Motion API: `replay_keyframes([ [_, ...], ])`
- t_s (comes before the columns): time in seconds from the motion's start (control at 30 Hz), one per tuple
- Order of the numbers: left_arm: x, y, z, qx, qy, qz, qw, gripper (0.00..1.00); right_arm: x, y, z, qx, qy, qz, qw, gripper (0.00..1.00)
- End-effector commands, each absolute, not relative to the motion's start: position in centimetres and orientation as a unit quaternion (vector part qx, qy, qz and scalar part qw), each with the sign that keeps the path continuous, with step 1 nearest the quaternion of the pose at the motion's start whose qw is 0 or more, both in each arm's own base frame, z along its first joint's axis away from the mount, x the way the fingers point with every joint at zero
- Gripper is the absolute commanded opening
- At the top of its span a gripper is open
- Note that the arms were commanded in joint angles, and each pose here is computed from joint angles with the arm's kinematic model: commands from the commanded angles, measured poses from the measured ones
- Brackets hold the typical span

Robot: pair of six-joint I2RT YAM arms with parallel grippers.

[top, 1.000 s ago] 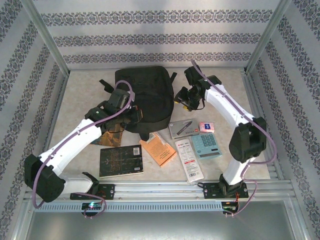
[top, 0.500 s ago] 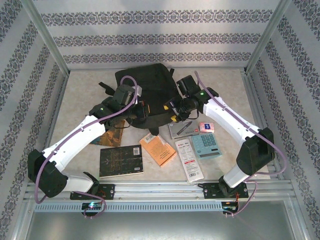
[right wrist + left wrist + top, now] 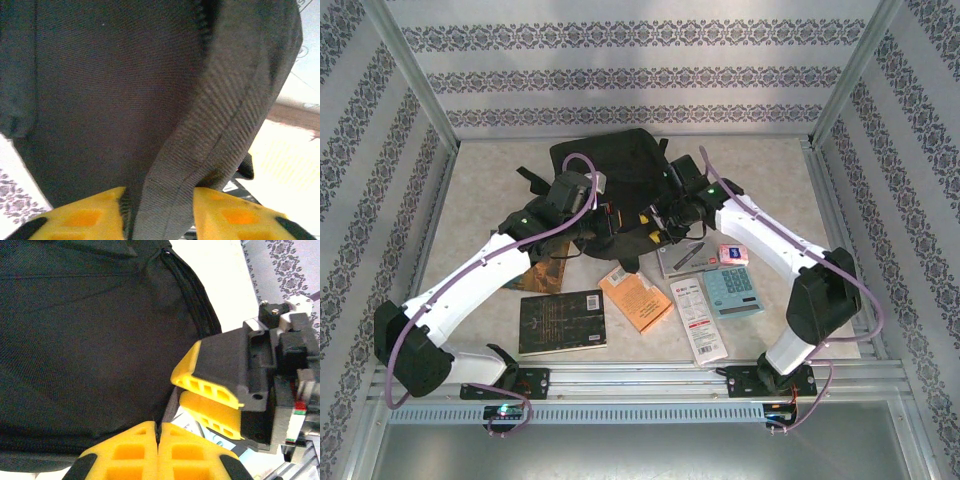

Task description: Pack the student bag

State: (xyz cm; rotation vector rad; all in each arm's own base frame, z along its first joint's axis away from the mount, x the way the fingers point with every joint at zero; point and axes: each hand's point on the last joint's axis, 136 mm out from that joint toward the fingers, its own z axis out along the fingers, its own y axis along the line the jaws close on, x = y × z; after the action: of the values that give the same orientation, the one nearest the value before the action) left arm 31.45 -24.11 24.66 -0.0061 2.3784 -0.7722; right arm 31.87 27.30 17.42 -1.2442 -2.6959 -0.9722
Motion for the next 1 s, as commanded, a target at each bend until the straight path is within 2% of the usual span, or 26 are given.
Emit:
replay_keyframes([
  [0.0,31.1,-24.0,26.4,-0.002,0.890,-0.305,0.338,0.00,31.0,26.5,16.1,-0.395,-0.877,-0.273,0.011,0.29],
  [0.13,30.8,-23.3,25.6,-0.008,0.895,-0.291,0.339,0.00,31.0,25.1,15.7,-0.387,-0.888,-0.248,0.000,0.11],
  [0.27,30.4,-21.8,24.6,-0.015,0.904,-0.258,0.342,0.00,30.8,24.2,15.4,-0.382,-0.894,-0.235,-0.004,0.00],
  [0.63,30.0,-17.7,22.8,-0.056,0.912,-0.219,0.341,0.00,30.5,22.8,14.8,-0.375,-0.898,-0.229,-0.006,0.00],
  [0.9,30.0,-15.8,22.2,-0.078,0.912,-0.228,0.333,0.00,30.7,23.1,14.6,-0.344,-0.909,-0.235,-0.007,0.00],
  [0.93,30.0,-16.1,22.3,-0.073,0.910,-0.237,0.333,0.00,30.8,23.4,14.7,-0.339,-0.910,-0.239,-0.006,0.01],
  [0.97,30.0,-16.6,22.4,-0.067,0.908,-0.249,0.329,0.00,30.9,23.7,15.0,-0.333,-0.911,-0.243,-0.003,0.12],
])
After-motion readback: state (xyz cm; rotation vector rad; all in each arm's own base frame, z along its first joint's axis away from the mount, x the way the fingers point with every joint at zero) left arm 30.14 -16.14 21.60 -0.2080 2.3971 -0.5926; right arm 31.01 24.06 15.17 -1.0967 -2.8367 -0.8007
